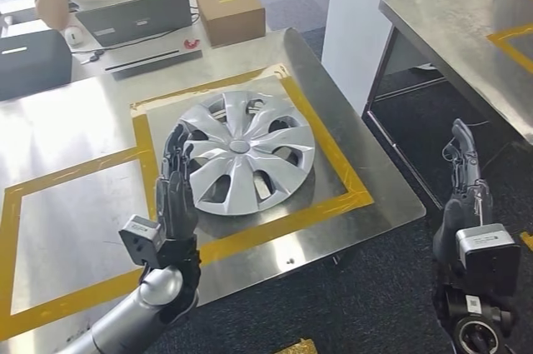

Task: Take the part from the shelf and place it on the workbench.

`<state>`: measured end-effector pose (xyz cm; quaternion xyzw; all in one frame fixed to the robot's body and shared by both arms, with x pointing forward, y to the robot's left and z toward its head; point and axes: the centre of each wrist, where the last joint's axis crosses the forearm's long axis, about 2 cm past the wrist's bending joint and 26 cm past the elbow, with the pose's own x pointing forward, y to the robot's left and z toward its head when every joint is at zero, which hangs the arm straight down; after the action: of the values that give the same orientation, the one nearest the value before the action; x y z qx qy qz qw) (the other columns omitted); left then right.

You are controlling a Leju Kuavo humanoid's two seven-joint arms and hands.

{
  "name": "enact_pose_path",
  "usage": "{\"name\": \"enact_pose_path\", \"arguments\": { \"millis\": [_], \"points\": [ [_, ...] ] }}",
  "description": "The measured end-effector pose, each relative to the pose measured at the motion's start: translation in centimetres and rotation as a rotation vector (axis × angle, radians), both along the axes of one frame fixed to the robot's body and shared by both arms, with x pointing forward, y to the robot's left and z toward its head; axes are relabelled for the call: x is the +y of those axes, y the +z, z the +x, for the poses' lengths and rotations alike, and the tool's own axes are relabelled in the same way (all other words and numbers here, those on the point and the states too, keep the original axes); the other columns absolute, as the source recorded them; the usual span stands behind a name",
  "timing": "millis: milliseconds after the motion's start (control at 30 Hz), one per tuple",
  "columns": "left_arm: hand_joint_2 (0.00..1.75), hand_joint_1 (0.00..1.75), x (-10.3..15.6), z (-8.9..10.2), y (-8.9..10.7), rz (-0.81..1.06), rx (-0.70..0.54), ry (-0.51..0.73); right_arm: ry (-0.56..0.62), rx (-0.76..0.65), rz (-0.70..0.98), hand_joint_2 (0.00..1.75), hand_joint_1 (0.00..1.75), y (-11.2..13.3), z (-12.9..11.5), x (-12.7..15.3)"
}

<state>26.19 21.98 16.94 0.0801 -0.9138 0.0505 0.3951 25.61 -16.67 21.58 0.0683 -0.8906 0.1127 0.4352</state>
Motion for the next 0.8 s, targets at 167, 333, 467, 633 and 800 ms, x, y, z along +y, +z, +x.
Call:
{"name": "enact_pose_path", "arguments": {
  "millis": [167, 333, 467, 633, 800],
  "points": [
    [0.0, 0.0, -0.1, 0.0, 0.2, -0.004, -0.008, -0.002, 0.024, 0.0, 0.02, 0.0, 0.0, -0.3, -0.7, 0.0],
    [0.0, 0.0, -0.3, -0.1, 0.3, -0.007, -0.007, -0.007, 0.027, 0.02, 0.034, 0.0, 0.0, -0.7, -1.2, -0.1],
    [0.0, 0.0, -0.5, -0.1, 0.3, -0.01, -0.003, -0.013, 0.027, 0.021, 0.043, 0.0, 0.0, -0.8, -1.4, -0.2],
    [0.0, 0.0, -0.7, 0.0, 0.6, -0.01, -0.01, -0.02, 0.025, 0.02, 0.059, 0.0, 0.0, -0.9, -1.8, -0.2],
    [0.0, 0.0, -0.9, 0.2, 0.9, -0.012, -0.016, -0.028, 0.025, 0.017, 0.074, 0.0, 0.0, -1.0, -2.0, -0.2]
  ]
}}
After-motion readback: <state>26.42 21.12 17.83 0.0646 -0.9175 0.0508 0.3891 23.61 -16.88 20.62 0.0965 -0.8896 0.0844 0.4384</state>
